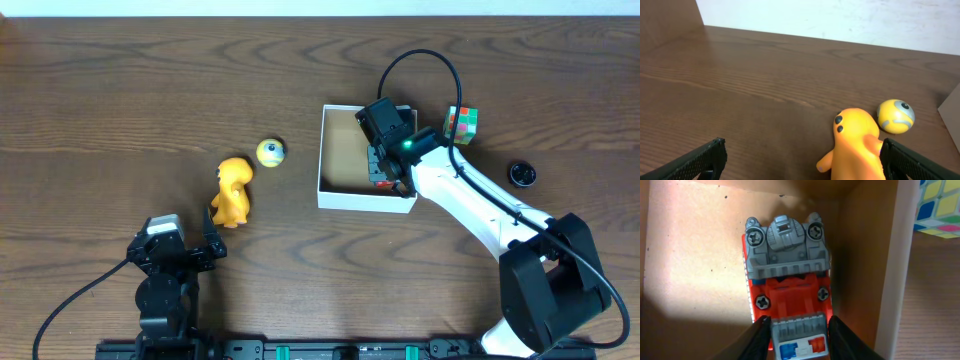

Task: Pack container
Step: 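Lower the toy vehicle into the box and open the right gripper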

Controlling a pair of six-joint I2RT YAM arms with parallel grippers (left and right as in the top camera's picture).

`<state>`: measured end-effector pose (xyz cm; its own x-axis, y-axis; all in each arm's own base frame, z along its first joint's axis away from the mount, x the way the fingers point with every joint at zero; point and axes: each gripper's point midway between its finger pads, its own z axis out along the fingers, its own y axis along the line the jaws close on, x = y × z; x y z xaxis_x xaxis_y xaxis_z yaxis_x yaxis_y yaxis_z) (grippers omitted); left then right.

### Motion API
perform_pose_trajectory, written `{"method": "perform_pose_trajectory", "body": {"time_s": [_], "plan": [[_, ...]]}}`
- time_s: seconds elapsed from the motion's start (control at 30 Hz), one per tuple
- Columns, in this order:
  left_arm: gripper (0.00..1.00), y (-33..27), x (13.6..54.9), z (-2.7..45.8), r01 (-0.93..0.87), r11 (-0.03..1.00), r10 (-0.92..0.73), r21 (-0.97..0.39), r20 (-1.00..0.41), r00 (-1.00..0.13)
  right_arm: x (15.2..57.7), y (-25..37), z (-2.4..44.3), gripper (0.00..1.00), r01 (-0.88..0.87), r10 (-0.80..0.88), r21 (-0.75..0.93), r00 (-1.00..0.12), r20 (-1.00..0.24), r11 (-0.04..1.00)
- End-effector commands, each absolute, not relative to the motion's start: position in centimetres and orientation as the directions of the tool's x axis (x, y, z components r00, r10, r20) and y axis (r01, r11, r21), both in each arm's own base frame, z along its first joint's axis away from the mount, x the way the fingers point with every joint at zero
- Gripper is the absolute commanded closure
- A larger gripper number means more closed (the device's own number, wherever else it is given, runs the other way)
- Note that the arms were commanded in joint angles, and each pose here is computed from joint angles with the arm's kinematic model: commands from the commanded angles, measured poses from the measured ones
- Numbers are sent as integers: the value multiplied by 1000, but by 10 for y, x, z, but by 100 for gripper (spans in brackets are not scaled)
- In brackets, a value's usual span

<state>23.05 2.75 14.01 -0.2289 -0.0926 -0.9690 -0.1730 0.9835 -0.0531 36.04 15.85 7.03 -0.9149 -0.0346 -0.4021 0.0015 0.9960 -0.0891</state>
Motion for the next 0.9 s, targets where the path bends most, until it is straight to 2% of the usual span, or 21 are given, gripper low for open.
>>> {"method": "perform_pose_trajectory", "body": {"time_s": [0.0, 0.53, 0.8, 0.87], "plan": [[2, 30, 230, 128, -184, 982, -78, -31, -964, -254, 363, 163, 77, 60, 15, -18, -76, -907, -421, 997], [2, 30, 230, 128, -184, 982, -78, -31, -964, -254, 366, 174, 119, 61, 24, -6, -65, -907, -422, 998], [2, 30, 230, 128, -184, 982, -78, -31, -964, -254, 364, 171, 116, 41, -15, -52, -92, -911, -409, 996], [2, 30, 230, 128, -184, 982, -78, -31, -964, -254, 363, 169, 114, 41, -29, -71, -110, -912, -404, 994]]}}
